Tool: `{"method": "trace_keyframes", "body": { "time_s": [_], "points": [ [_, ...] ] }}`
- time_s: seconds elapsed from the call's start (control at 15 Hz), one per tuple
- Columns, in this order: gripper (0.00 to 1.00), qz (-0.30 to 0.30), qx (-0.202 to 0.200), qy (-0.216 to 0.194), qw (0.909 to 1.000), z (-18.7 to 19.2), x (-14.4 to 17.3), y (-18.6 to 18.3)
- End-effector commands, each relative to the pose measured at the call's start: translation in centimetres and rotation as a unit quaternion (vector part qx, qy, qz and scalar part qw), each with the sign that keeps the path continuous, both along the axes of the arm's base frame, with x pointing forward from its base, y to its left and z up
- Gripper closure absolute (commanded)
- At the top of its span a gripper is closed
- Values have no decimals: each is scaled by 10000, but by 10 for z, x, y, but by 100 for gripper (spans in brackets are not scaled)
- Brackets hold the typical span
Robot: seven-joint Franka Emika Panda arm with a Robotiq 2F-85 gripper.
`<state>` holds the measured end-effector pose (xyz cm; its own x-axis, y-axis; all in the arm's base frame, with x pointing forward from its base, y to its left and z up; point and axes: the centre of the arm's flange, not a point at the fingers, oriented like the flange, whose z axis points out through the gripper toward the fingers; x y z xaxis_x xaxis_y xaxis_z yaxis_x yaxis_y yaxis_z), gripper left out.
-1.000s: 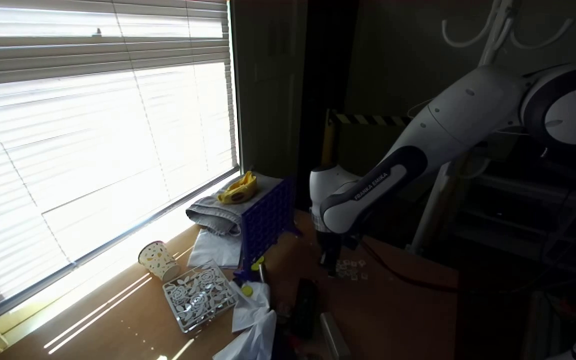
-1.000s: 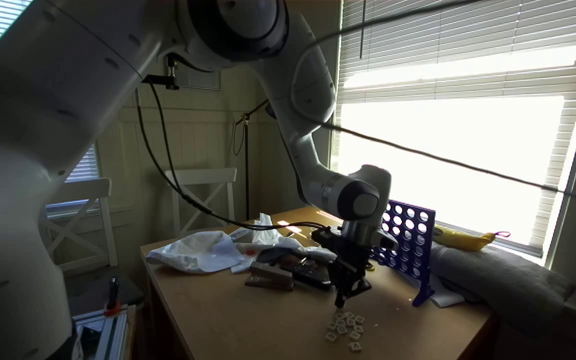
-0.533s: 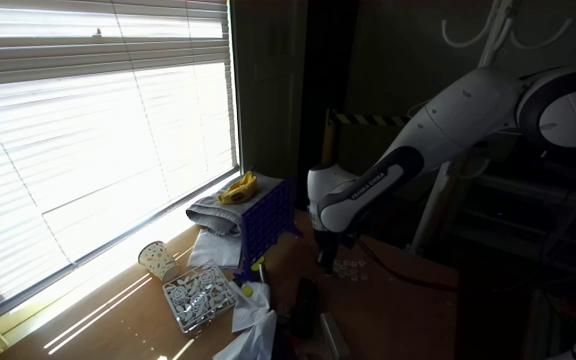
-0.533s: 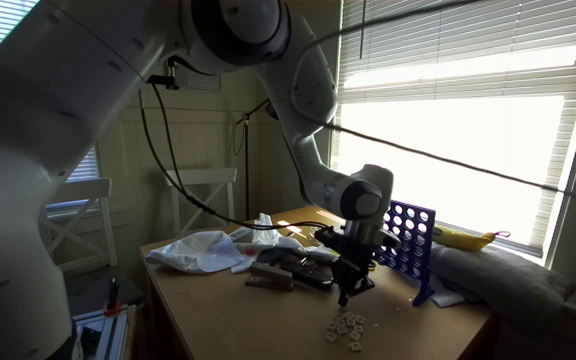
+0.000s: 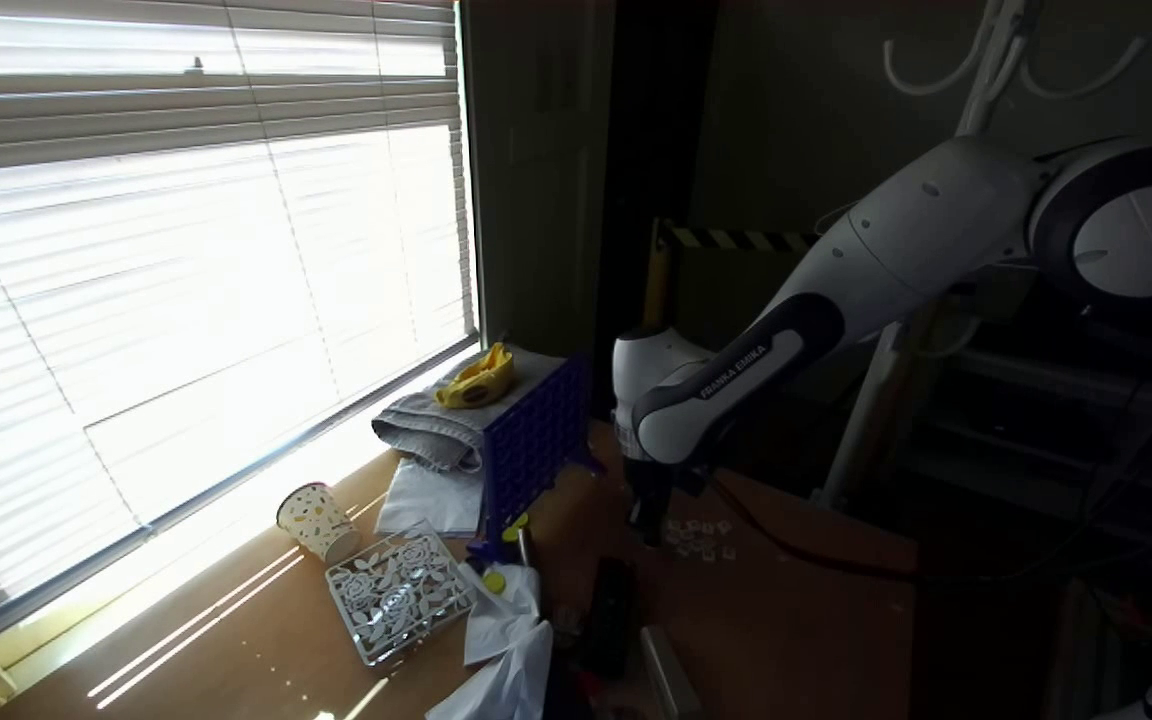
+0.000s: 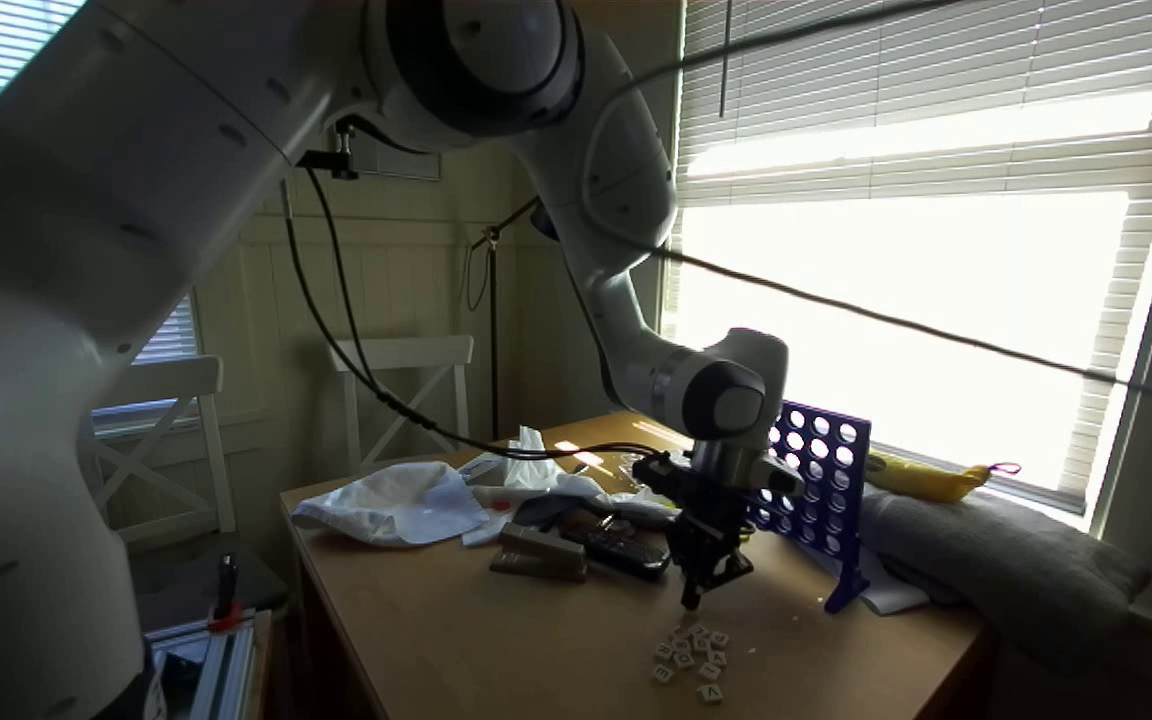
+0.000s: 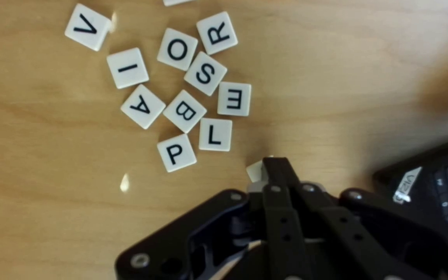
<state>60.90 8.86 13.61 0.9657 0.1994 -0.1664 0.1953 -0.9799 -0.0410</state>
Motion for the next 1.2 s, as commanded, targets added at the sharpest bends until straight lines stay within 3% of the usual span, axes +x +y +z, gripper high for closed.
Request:
{"method": "trace_keyframes", "body": {
  "time_s": [0.0,0.33,0.87,1.13],
  "points": [
    [100,51,119,-184,9997,2,1,3],
    [100,-26,130,-347,9993,16,-8,6],
    [100,-323,-88,375,9987,26,-44,-14],
    [100,-371,-170,478,9980,22,-53,-26]
  ]
}}
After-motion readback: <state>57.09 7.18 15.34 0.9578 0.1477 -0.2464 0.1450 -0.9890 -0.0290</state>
